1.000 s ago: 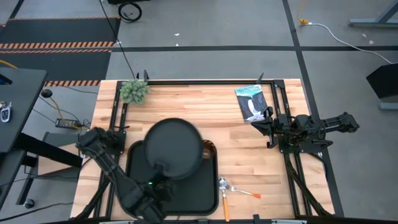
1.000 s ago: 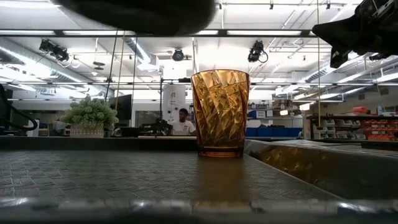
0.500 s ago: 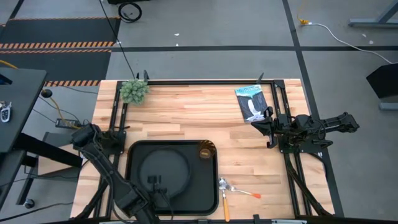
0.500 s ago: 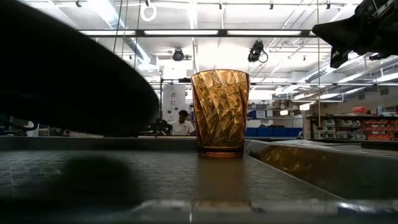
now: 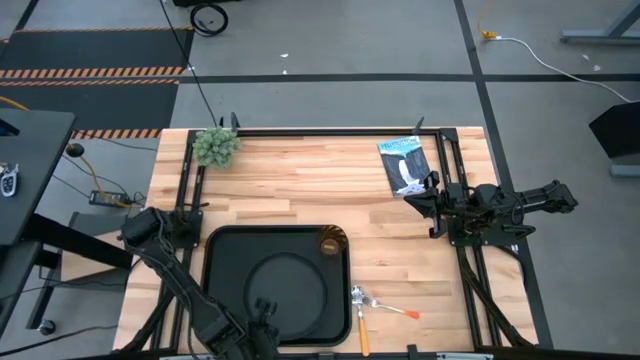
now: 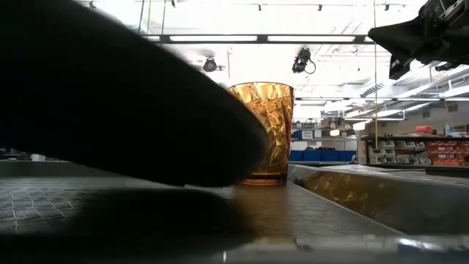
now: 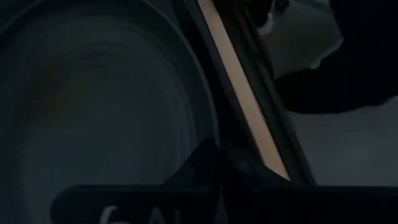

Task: Pick and place plate/cup/fork/spoon on tray
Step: Put the black plate on top of the black tray

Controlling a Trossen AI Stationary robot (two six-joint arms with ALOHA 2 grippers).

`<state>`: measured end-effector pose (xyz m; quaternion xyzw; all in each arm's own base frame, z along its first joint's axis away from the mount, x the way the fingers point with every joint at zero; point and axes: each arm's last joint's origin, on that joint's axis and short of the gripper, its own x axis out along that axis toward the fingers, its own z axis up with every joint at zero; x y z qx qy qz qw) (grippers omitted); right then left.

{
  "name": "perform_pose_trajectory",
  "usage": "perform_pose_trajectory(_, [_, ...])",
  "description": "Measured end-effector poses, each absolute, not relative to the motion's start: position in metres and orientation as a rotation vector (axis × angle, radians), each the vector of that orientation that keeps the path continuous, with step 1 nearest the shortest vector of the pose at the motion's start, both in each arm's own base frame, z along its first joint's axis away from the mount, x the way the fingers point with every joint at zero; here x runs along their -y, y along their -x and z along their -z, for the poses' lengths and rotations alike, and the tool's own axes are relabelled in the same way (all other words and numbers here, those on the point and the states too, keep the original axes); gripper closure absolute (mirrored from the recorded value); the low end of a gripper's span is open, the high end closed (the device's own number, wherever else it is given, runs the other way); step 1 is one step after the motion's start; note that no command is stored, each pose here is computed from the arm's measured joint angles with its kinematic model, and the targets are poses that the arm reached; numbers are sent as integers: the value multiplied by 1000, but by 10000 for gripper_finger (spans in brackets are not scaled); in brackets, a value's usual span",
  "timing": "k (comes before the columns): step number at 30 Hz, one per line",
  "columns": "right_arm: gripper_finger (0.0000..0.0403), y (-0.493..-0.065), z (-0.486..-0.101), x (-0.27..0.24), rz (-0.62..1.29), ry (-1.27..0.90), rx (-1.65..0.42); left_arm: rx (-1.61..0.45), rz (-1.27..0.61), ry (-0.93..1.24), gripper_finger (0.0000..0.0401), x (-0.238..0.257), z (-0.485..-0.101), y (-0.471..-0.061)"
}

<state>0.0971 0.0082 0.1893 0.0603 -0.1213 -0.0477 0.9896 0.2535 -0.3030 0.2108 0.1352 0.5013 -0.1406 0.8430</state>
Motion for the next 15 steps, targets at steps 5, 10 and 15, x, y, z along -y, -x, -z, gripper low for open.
perform_pose_trajectory(5, [386, -97, -190, -8, 96, -121, 245, -1037, 325, -328, 386, 303, -206, -261])
perform_pose_trajectory(10, [386, -97, -190, -8, 96, -121, 246, -971, 378, -367, 386, 306, -208, -267])
perform_pose_trajectory(15, [386, -97, -190, -8, 96, -121, 246, -962, 393, -405, 386, 306, -205, -270])
